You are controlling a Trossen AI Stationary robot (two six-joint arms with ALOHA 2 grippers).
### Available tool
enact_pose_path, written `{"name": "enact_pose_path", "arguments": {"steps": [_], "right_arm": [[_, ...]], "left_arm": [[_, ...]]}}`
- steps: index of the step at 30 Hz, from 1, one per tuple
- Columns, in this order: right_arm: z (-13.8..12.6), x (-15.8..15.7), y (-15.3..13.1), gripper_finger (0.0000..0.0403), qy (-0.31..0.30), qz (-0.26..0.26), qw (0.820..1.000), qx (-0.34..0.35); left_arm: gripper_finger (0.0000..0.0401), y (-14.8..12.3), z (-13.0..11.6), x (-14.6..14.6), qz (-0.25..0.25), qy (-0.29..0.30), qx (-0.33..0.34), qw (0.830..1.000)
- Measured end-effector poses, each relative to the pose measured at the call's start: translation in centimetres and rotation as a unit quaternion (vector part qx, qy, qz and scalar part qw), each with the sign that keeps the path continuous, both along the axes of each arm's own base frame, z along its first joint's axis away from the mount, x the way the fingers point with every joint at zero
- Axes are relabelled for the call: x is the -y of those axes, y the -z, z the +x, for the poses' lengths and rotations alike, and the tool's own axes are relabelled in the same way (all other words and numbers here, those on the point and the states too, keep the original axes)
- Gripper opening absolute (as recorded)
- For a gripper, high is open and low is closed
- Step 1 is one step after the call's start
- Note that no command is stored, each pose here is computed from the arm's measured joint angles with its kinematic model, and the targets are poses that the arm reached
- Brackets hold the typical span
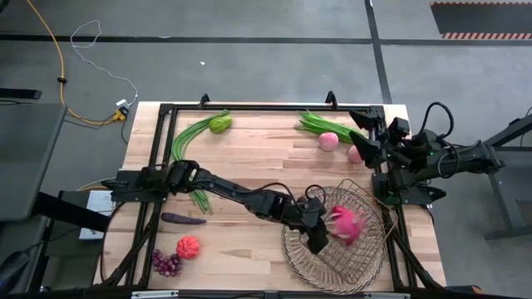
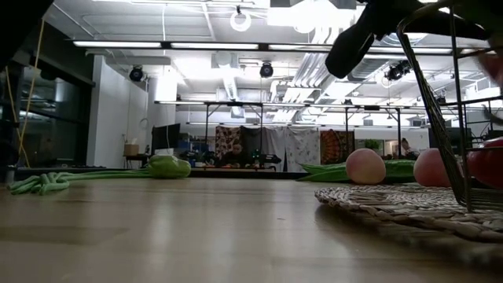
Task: Build produce basket
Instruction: Put the dragon fruit into the wire basket
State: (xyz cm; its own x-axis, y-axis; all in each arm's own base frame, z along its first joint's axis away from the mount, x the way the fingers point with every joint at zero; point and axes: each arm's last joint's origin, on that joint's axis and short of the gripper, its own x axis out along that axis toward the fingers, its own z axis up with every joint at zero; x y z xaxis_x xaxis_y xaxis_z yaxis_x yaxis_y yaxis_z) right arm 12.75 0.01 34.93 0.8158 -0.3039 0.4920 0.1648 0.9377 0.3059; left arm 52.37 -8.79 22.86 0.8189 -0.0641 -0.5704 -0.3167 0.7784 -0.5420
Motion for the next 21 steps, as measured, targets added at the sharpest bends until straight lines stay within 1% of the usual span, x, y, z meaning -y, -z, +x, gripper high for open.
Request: {"name": "enact_pose_path", "arguments": {"steps": [6, 11, 14, 18, 21], "right_arm": [[0.0, 0.0, 0.0, 0.0385, 0.0, 0.0, 1.0, -0.002], [0.0, 0.0, 0.0, 0.0385, 0.0, 0.0, 1.0, -0.002], [0.0, 0.0, 0.0, 0.0385, 0.0, 0.0, 1.0, -0.002], [0.0, 0.0, 0.0, 0.0385, 0.0, 0.0, 1.0, -0.002], [0.0, 0.0, 0.0, 0.0385, -0.001, 0.002, 1.0, -0.001]], "left_arm": [[0.0118, 0.0, 0.0, -0.1, -0.005, 0.006, 0.0, 1.0], [0.0155, 0.0, 0.1, -0.5, -0.01, 0.031, -0.002, 0.999], [0.0172, -0.7, 0.0, -1.5, -0.032, 0.053, 0.001, 0.998], [0.0187, -1.5, -0.1, -3.6, -0.051, 0.096, 0.004, 0.994], [0.019, -3.0, -0.4, -5.4, -0.052, 0.118, 0.02, 0.992]]}}
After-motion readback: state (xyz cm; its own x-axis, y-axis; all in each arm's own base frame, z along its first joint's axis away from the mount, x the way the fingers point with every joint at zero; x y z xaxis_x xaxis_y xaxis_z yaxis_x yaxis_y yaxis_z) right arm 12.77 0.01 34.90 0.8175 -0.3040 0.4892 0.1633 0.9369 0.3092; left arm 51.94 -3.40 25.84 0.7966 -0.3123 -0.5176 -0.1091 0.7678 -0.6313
